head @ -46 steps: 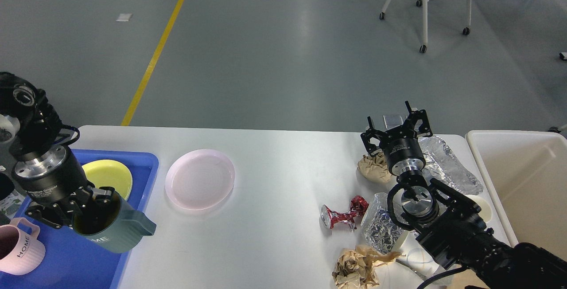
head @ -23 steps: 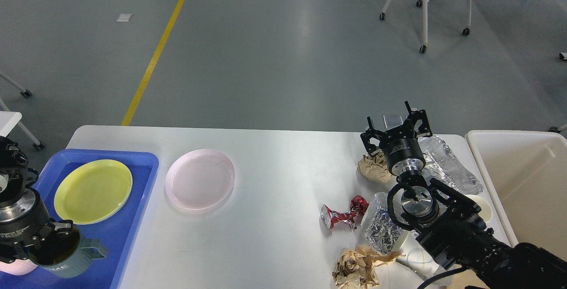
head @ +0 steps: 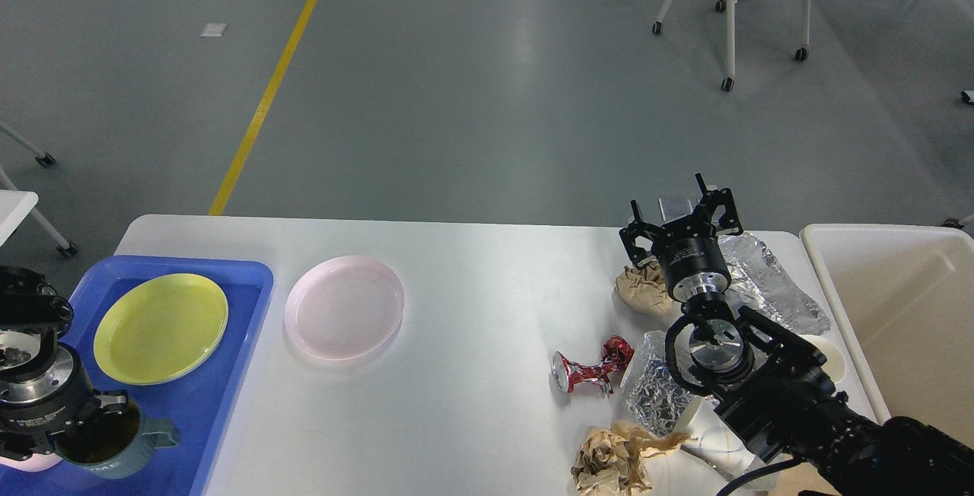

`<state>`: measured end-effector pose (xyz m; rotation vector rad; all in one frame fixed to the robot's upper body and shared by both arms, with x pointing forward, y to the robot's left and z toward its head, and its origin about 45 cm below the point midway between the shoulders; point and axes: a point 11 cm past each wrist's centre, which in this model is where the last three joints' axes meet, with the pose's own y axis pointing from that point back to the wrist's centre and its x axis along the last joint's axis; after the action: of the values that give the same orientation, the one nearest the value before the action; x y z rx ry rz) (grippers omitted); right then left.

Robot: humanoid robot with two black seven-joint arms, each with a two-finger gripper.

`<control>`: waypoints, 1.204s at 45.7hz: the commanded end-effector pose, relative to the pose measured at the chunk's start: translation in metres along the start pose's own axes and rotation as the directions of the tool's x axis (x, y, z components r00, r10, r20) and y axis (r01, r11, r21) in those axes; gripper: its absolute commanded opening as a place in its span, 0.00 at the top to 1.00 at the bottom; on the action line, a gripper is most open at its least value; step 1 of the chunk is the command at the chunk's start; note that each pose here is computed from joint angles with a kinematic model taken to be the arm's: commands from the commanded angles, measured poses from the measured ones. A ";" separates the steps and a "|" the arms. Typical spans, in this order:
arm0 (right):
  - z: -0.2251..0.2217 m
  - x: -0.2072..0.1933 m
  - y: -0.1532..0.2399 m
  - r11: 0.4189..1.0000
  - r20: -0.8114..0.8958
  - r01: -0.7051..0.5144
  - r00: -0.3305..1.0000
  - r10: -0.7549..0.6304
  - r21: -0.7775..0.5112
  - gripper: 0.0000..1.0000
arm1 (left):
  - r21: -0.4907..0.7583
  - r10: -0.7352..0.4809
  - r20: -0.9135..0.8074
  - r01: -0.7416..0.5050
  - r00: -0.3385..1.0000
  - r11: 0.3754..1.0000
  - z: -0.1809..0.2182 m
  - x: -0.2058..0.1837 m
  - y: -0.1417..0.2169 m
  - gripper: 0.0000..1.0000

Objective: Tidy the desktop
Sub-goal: 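Lift the dark mug and place it beside the pink mug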

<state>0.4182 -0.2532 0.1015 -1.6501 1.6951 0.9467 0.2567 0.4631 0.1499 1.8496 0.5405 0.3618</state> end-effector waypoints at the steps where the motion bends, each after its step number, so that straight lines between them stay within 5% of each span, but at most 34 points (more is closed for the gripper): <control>1: 0.000 0.000 0.000 1.000 -0.001 0.000 1.000 0.000 0.001 0.00 | 0.009 0.021 -0.011 -0.021 1.000 1.000 0.001 -0.001 -0.006 0.82; 15: 0.000 0.000 0.000 1.000 0.001 0.000 1.000 0.000 0.000 0.00 | 0.012 0.091 -0.061 -0.090 0.994 0.996 0.000 0.005 -0.009 0.53; 26: 0.001 0.000 0.000 1.000 0.001 0.000 1.000 0.000 -0.002 0.00 | 0.014 0.078 -0.064 -0.078 0.995 0.997 -0.001 0.004 -0.008 0.11; 39: 0.000 0.000 0.000 1.000 0.000 0.000 1.000 0.000 -0.001 0.00 | -0.019 -0.049 -0.017 0.049 0.999 0.999 -0.013 0.005 0.016 0.05; 55: 0.000 0.000 0.000 1.000 -0.001 0.000 1.000 0.000 0.001 0.00 | -0.162 -0.035 0.062 0.044 0.997 0.986 -0.001 0.033 0.103 0.05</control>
<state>0.4181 -0.2532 0.1013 -1.6503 1.6953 0.9472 0.2857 0.4634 0.2209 1.7235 0.5472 0.3156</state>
